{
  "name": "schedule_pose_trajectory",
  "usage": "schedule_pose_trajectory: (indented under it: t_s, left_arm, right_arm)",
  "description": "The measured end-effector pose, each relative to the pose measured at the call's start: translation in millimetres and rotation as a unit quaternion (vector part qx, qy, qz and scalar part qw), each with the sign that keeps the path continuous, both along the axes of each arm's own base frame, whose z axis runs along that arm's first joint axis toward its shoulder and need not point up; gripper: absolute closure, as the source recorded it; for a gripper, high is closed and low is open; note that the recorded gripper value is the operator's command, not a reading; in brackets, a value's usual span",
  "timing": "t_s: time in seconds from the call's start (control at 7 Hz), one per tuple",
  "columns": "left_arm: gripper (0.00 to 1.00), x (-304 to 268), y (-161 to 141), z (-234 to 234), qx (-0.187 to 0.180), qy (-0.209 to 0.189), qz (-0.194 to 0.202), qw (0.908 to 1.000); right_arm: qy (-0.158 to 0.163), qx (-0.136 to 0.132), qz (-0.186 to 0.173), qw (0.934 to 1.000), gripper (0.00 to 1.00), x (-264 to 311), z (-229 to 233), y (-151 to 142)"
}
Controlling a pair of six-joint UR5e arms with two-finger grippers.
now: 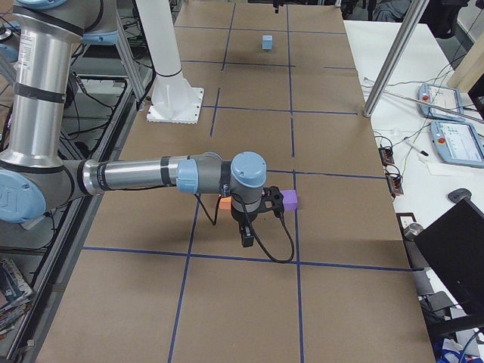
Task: Place blue block between orange and purple blocks
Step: 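Lower the left gripper onto the light blue cube, then close the left gripper on the light blue cube and lift it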
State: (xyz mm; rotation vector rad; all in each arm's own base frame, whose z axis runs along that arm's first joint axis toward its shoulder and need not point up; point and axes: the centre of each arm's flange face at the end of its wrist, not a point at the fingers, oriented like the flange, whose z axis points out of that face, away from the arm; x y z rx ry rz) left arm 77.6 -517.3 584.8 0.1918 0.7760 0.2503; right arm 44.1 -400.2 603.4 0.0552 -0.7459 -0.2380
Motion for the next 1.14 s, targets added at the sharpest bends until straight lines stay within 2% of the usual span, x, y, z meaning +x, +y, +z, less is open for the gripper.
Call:
schedule_pose_trajectory:
  t_s: [0.29, 0.43, 0.71, 1.14]
  left_arm:
    - [0.0, 76.7, 13.6, -13.1, -0.068, 0.03, -0.047, 0.9962]
    - [0.0, 98.1, 22.0, -13.5, -0.085, 0.038, -0.054, 0.9942]
    - [0.0, 116.1, 38.9, -1.0, -0.106, 0.036, -0.05, 0.9925]
    - [0.0, 155.8, 57.8, 8.6, -0.123, 0.009, -0.049, 0.9911]
  right_arm:
    - [-0.003, 0.0, 0.0, 1.0, 0.0, -0.6, -1.0, -0.1]
    - [-0.004, 0.0, 0.0, 1.0, 0.0, -0.7, -0.9, 0.2]
    - [-0.005, 0.0, 0.0, 1.0, 0.0, -0.7, -1.1, 0.2]
    - [-0.005, -0.001, 0.0, 1.0, 0.0, -0.6, 0.1, 0.5]
